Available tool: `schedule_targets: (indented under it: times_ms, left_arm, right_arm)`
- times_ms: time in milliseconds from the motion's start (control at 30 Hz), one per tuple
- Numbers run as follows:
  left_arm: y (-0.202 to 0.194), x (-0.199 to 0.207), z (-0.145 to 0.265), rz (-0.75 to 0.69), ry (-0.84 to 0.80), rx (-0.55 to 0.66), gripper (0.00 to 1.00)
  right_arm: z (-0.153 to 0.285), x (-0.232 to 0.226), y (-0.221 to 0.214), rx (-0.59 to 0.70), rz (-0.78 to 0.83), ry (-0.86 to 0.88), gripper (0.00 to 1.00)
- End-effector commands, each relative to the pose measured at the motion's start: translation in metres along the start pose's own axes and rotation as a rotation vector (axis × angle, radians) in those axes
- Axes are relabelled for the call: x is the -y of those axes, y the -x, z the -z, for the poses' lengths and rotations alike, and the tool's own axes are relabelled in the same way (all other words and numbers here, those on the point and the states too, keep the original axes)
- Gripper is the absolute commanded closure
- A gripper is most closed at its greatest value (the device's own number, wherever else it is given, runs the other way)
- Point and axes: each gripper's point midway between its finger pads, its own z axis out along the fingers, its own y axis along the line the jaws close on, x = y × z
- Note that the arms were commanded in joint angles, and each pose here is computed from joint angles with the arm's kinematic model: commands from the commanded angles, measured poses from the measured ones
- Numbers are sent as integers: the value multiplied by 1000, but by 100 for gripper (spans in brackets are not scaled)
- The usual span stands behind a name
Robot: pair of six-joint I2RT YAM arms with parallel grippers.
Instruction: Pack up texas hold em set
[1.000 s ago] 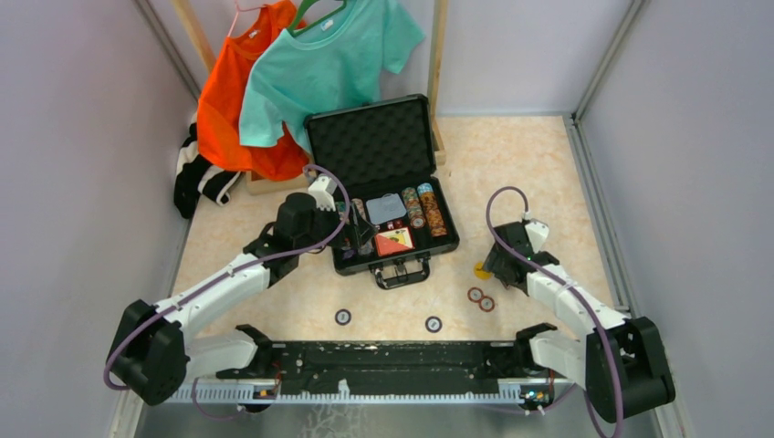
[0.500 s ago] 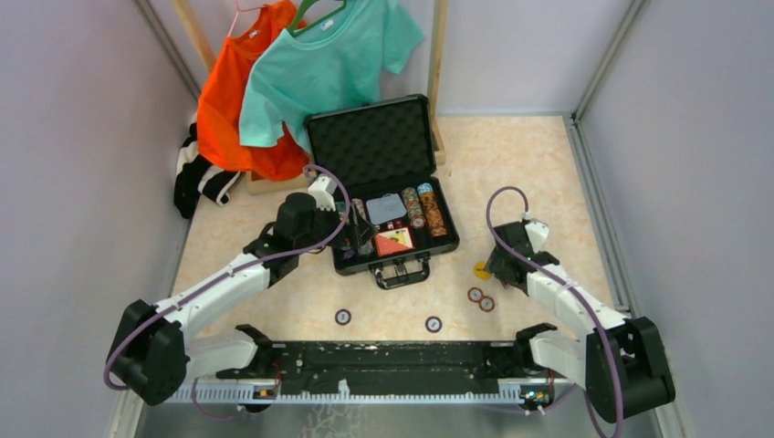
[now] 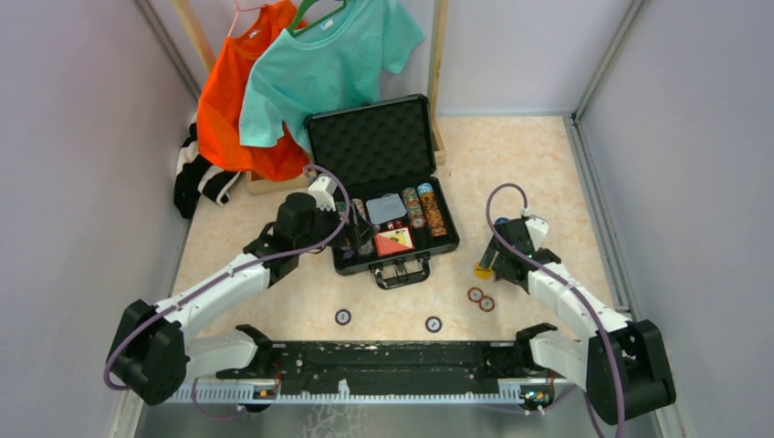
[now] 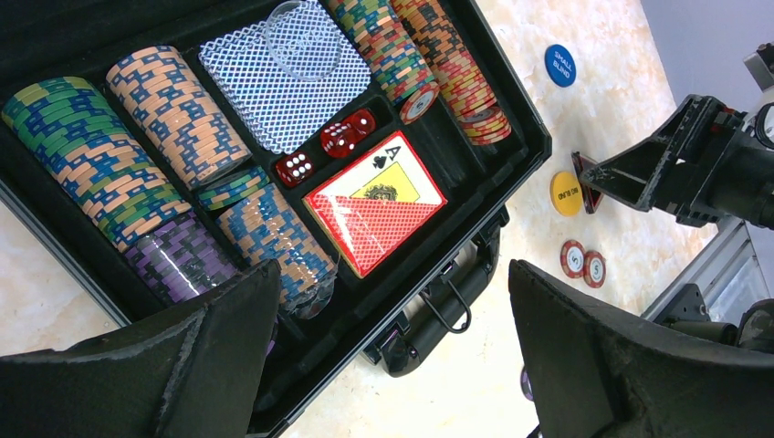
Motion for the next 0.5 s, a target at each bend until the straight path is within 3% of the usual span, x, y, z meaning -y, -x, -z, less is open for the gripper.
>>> schedule_targets:
  times_ms: [0, 467]
  left_arm:
    - [2, 1, 1, -20, -3, 15, 1]
    - [0, 2, 0, -18, -12, 9, 1]
  right_arm:
    - [4, -12, 24, 46, -15, 12, 17]
    - [-8, -13, 28, 44, -258, -86, 15]
